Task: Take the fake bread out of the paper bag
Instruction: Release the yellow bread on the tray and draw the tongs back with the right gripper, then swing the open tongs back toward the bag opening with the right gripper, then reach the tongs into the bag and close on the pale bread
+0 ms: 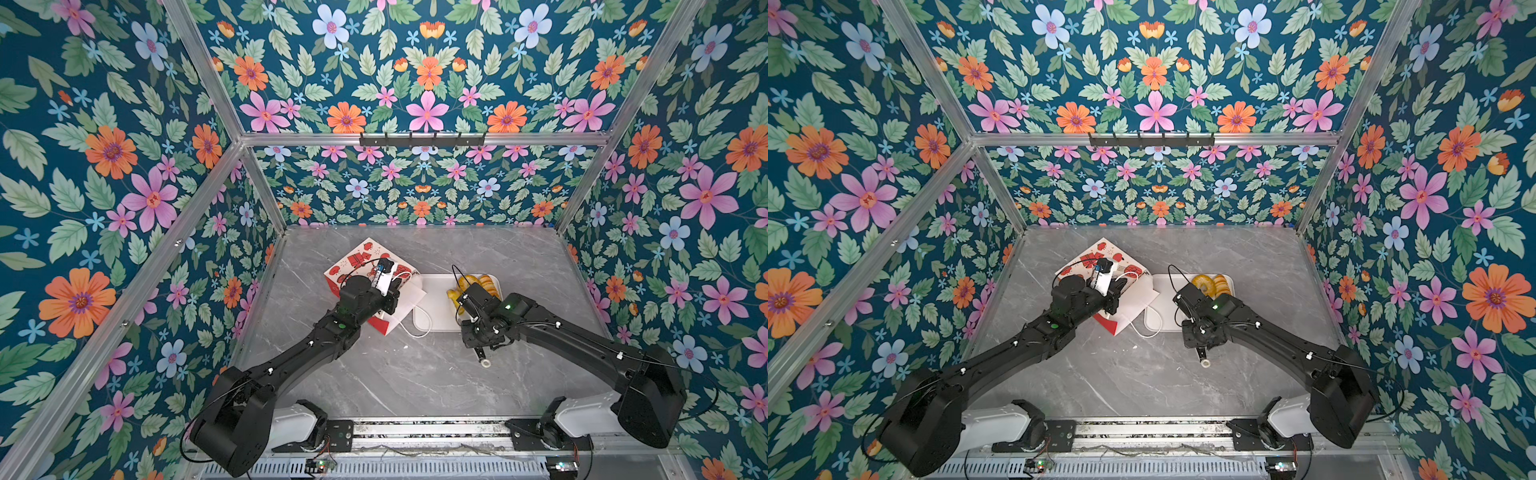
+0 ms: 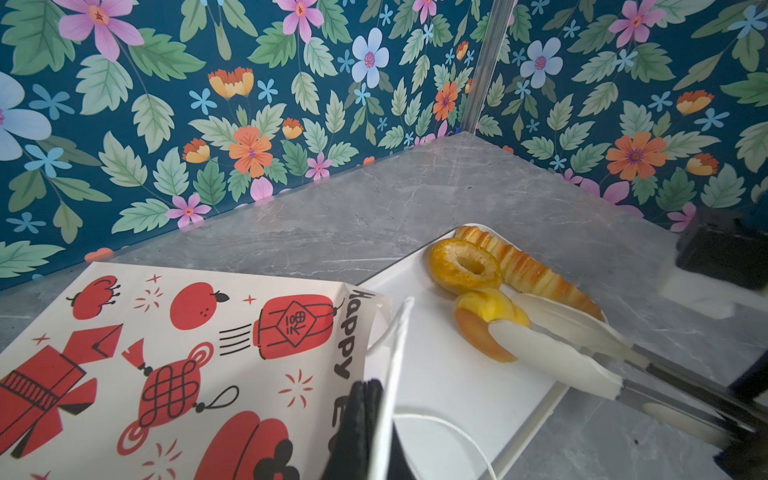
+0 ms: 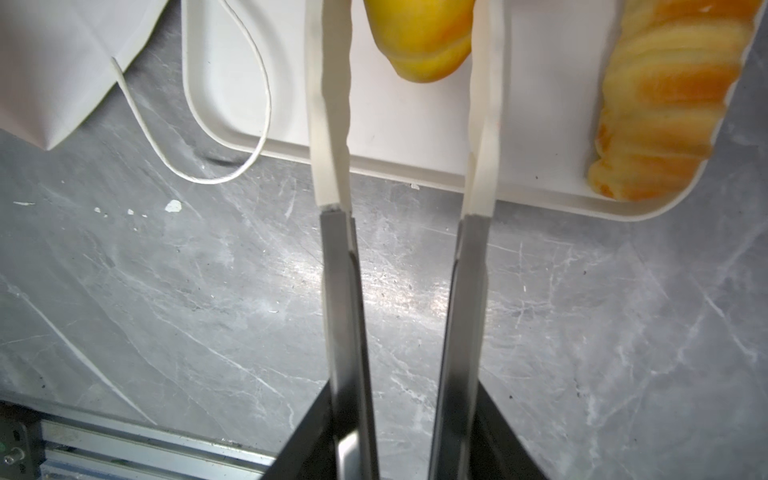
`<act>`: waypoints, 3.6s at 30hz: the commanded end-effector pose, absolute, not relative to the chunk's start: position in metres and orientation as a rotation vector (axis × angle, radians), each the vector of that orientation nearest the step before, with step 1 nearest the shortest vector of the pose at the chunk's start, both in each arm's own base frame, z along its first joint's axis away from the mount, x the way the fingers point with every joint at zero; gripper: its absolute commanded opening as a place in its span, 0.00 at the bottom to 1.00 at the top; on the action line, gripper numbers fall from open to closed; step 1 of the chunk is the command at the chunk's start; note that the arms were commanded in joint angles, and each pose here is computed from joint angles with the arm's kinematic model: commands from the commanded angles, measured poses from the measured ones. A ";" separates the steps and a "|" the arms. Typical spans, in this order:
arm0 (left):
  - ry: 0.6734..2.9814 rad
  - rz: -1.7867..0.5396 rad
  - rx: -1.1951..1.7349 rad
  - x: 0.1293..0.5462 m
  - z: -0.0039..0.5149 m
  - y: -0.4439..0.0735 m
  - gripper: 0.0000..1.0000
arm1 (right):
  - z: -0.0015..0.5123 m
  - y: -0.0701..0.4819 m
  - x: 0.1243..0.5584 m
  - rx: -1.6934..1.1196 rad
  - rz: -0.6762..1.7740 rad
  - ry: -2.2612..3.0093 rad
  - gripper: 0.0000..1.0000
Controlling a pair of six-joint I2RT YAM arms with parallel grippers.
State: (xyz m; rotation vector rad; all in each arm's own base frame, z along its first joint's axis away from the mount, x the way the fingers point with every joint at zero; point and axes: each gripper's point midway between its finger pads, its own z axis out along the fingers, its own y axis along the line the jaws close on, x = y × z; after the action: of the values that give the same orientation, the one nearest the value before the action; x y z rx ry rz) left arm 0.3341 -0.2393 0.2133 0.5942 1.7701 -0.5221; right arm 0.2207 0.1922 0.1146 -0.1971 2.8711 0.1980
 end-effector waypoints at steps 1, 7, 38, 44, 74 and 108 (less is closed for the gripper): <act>1.739 -0.526 0.591 0.335 0.220 -0.240 0.00 | 0.118 0.200 0.225 -0.218 0.237 2.856 0.44; 1.741 -0.530 0.588 0.335 0.219 -0.240 0.00 | 0.121 0.213 0.229 -0.239 0.313 2.839 0.44; 1.736 -0.521 0.578 0.334 0.221 -0.237 0.00 | 0.130 0.266 0.261 -0.200 0.658 2.736 0.40; 1.740 -0.517 0.578 0.334 0.219 -0.236 0.00 | 0.112 0.253 0.247 -0.133 0.665 2.789 0.40; 1.749 -0.516 0.586 0.340 0.223 -0.239 0.00 | 0.171 0.219 0.233 -0.226 0.619 2.645 0.40; 1.710 -0.554 0.579 0.344 0.264 -0.247 0.00 | 0.120 0.353 0.321 -0.468 0.524 2.488 0.40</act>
State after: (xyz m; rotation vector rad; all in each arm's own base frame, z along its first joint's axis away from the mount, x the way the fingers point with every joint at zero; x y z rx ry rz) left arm 0.3452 -0.2445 0.2568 0.5720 1.7253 -0.5346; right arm 0.3068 0.3477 0.1120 -0.4961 2.5526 0.5301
